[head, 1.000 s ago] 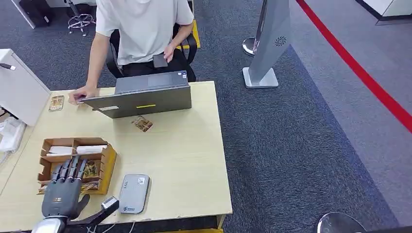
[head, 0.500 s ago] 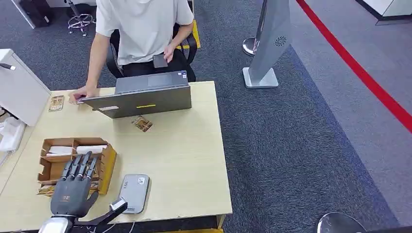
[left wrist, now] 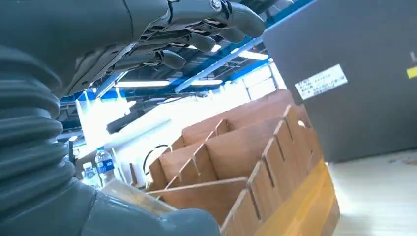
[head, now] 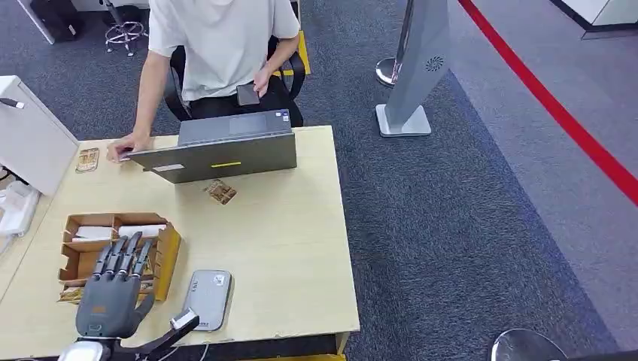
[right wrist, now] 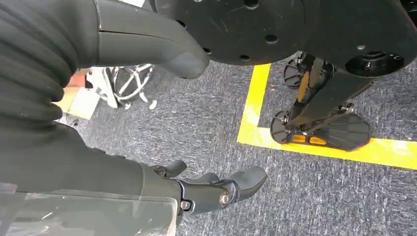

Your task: Pass the card to the sensor for recognition and then transmit it.

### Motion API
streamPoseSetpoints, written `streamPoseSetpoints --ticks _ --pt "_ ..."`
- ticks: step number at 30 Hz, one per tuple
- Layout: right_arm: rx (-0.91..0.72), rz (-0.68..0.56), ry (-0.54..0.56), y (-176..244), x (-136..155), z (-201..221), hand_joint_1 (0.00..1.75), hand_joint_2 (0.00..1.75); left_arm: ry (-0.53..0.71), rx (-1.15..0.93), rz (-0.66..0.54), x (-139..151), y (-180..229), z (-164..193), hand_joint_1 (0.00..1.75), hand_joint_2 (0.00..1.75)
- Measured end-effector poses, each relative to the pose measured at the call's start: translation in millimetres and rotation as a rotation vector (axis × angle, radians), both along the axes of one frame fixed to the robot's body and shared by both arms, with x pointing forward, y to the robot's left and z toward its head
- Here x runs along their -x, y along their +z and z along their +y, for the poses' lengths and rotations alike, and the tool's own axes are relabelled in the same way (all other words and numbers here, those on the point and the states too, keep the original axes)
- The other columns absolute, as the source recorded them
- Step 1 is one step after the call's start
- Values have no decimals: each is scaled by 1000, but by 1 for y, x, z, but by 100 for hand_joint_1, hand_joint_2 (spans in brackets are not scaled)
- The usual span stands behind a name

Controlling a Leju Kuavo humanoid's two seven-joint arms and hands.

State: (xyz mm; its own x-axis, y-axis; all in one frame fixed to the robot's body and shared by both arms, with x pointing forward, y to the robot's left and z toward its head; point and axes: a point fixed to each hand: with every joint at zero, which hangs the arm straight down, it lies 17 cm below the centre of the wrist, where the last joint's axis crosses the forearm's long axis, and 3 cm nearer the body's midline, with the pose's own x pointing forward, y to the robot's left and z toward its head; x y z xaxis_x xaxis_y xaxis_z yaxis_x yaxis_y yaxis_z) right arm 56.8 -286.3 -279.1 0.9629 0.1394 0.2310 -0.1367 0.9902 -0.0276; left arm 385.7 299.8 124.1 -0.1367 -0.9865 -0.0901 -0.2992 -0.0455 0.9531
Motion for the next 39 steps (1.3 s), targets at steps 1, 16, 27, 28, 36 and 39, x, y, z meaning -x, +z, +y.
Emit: streamPoseSetpoints --ticks 1,16,27,28,36,39 --pt "0 0 0 0 0 0 0 175 -3 0 -5 1 2 -1 0 175" --pt "-2 3 -16 0 2 0 0 175 8 4 3 17 3 4 0 175" --pt "-3 3 -23 0 3 0 0 175 15 8 4 25 6 7 0 175" --pt "-4 1 -27 0 2 0 0 175 15 8 3 26 6 7 0 175" --pt "-5 -3 -30 0 1 0 0 175 12 9 5 31 7 8 0 175" --pt "-5 -2 -31 0 1 0 0 175 20 11 6 34 7 11 0 175"
